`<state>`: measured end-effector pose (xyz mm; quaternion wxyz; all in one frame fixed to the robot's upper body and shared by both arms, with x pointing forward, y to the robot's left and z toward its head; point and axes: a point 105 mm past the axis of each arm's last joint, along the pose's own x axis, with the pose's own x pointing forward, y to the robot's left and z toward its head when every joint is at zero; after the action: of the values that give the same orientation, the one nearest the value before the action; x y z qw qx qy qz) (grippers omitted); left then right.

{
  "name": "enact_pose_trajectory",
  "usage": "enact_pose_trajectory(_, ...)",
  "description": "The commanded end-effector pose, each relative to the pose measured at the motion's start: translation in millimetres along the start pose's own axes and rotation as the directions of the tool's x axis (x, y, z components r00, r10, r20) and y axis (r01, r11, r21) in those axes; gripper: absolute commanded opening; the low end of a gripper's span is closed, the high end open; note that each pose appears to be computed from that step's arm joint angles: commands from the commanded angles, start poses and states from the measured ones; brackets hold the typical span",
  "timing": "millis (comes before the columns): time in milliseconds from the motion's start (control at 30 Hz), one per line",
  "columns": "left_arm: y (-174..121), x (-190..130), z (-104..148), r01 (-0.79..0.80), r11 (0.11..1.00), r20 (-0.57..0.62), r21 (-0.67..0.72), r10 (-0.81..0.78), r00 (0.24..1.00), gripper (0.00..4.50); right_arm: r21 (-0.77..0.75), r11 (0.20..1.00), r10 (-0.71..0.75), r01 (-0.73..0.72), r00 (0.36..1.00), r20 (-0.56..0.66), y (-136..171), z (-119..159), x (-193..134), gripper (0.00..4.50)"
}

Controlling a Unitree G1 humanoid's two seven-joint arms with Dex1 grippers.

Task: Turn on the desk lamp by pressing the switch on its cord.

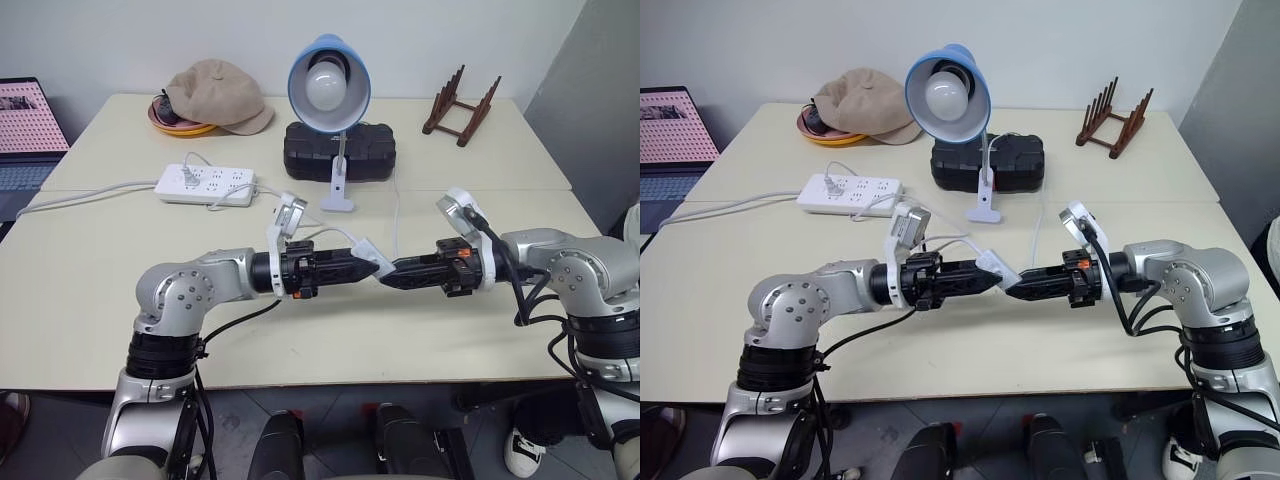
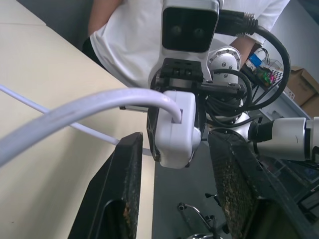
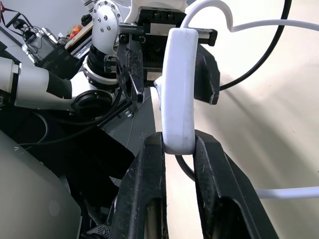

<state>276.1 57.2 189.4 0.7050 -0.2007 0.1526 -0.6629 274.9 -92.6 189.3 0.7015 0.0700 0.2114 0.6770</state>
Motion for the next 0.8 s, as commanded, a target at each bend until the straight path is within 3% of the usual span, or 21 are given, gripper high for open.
enact_pose_trajectory(33,-9.1,4.0,5.9,0.035,0.998,-0.005,0.042,-0.035,0.999,2.06,-0.048,0.999,0.006,-0.006,1.000,0.009,4.7,8.1,-1.7,0.40)
enact_pose_trajectory(100,-8.9,3.9,8.8,0.037,0.999,0.008,0.040,-0.038,0.999,2.06,-0.045,0.999,0.003,-0.003,1.000,0.009,4.2,7.4,-2.3,0.40)
enact_pose_trajectory(400,-9.2,1.0,12.5,0.052,0.998,0.018,0.018,-0.052,0.998,0.63,-0.038,0.999,-0.019,0.018,1.000,-0.013,-0.5,0.0,-6.9,0.40)
enact_pose_trajectory(800,-21.5,1.9,17.9,0.147,0.985,0.081,-0.090,-0.140,0.987,0.56,-0.036,0.998,-0.043,0.042,0.998,-0.034,-4.1,-9.4,-13.7,0.40)
